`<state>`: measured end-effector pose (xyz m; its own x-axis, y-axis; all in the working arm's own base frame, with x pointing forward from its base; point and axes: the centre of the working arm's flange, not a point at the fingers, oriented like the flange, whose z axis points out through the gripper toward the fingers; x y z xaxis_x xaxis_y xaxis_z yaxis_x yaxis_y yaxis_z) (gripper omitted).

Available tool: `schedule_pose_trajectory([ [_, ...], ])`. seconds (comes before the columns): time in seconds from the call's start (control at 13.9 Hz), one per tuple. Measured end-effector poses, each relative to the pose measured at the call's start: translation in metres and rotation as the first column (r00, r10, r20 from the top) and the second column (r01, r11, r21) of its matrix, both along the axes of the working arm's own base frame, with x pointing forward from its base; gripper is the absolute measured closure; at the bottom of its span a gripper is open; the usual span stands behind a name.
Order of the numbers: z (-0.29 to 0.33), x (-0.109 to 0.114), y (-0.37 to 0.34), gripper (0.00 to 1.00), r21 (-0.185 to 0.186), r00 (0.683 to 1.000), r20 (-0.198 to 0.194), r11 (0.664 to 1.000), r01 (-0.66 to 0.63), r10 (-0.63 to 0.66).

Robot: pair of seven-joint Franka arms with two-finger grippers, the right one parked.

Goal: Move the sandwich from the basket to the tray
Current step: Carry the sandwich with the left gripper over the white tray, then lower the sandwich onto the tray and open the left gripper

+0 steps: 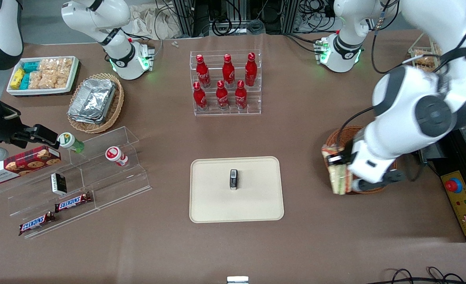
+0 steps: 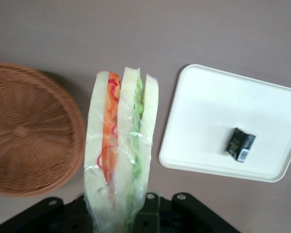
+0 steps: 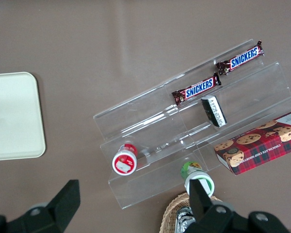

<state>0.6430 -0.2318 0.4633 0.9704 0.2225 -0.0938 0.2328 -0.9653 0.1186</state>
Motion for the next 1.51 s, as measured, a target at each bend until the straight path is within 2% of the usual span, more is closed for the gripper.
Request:
schedule_pose_trajectory([
  [0.22, -0.063, 0.003, -0.054, 0.83, -0.025, 0.999, -0.001, 0.998, 0.053, -0.053],
  [0.29, -0.087, 0.002, -0.070, 0.83, -0.012, 0.997, -0.005, 0.997, 0.074, -0.074],
  [0.43, -0.134, -0.008, -0.102, 0.83, 0.050, 0.994, -0.021, 0.992, 0.112, -0.111],
  [0.5, -0.154, -0.013, -0.115, 0.83, 0.076, 0.993, -0.018, 0.990, 0.121, -0.120],
  [0.58, -0.170, -0.013, -0.124, 0.83, 0.077, 0.993, 0.000, 0.990, 0.119, -0.119],
  [0.72, -0.195, -0.008, -0.131, 0.83, 0.053, 0.995, 0.037, 0.994, 0.093, -0.095],
  [1.08, -0.236, -0.008, -0.147, 0.83, 0.008, 0.993, 0.067, 0.996, 0.094, -0.094],
  [1.29, -0.243, -0.008, -0.148, 0.81, 0.006, 0.993, 0.065, 0.996, 0.094, -0.094],
  [1.37, -0.243, -0.008, -0.148, 0.74, 0.006, 0.993, 0.065, 0.996, 0.094, -0.094],
  [1.51, -0.242, -0.007, -0.148, 0.55, 0.006, 0.993, 0.067, 0.996, 0.094, -0.095],
])
